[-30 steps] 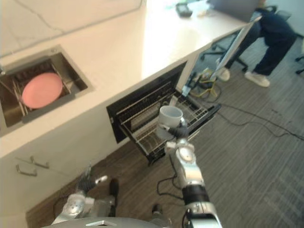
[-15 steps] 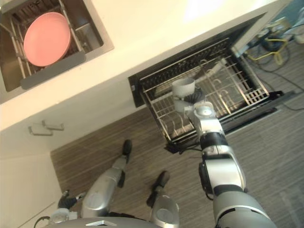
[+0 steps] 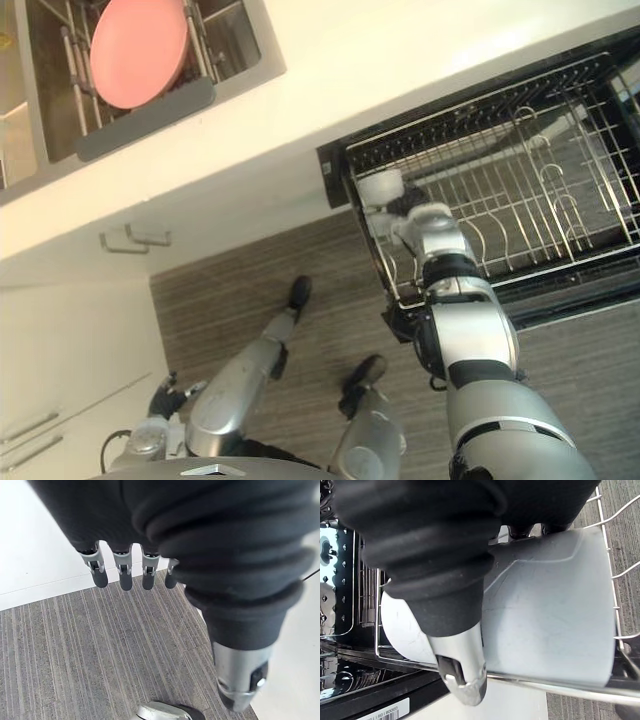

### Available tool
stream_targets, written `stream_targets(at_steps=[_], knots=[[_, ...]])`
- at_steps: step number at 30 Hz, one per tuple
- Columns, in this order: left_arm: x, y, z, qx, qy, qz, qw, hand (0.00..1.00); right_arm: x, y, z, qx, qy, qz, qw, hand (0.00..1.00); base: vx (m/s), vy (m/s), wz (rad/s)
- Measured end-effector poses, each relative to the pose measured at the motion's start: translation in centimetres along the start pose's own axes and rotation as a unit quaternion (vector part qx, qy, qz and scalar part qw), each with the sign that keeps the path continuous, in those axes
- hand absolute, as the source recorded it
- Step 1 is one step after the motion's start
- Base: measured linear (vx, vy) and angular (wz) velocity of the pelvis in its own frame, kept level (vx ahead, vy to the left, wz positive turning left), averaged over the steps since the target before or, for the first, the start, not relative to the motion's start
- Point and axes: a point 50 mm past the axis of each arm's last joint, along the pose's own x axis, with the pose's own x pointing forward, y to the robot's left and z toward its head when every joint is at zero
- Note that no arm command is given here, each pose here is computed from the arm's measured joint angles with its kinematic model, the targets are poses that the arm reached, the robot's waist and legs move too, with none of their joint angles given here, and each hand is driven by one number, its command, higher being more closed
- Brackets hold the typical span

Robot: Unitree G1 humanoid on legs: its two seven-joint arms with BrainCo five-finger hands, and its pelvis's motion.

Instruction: Walk over to the sink, pick up the cup, carry it to the dishwasher, place the cup inside the dishwasher, then close the dishwasher door

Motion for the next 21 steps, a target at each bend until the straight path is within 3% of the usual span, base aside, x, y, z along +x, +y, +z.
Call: stream_targets(at_steps=[8,14,21], knots=[[0.1,0.2,1.0,-0.001,-0.024,-0.005,1.000,0.00,-0.1,0.3,2.6,0.018,-0.068,0.012,0.997,0.00,-0.03,-0.085,0.02],[0.2,1.1,1.3,-0.003,-0.030,0.001,1.000,0.00,-1.4,1.4,5.3,0.038,-0.178,0.047,0.982,0.00,-0.07,-0.064,-0.14],[-1.1,4.5,-3.1,-0.019,0.043,0.061,0.997,0.00,-6.6,8.8,-1.6,0.154,-0.226,0.158,0.949,0.00,0.05,-0.068,-0.21]])
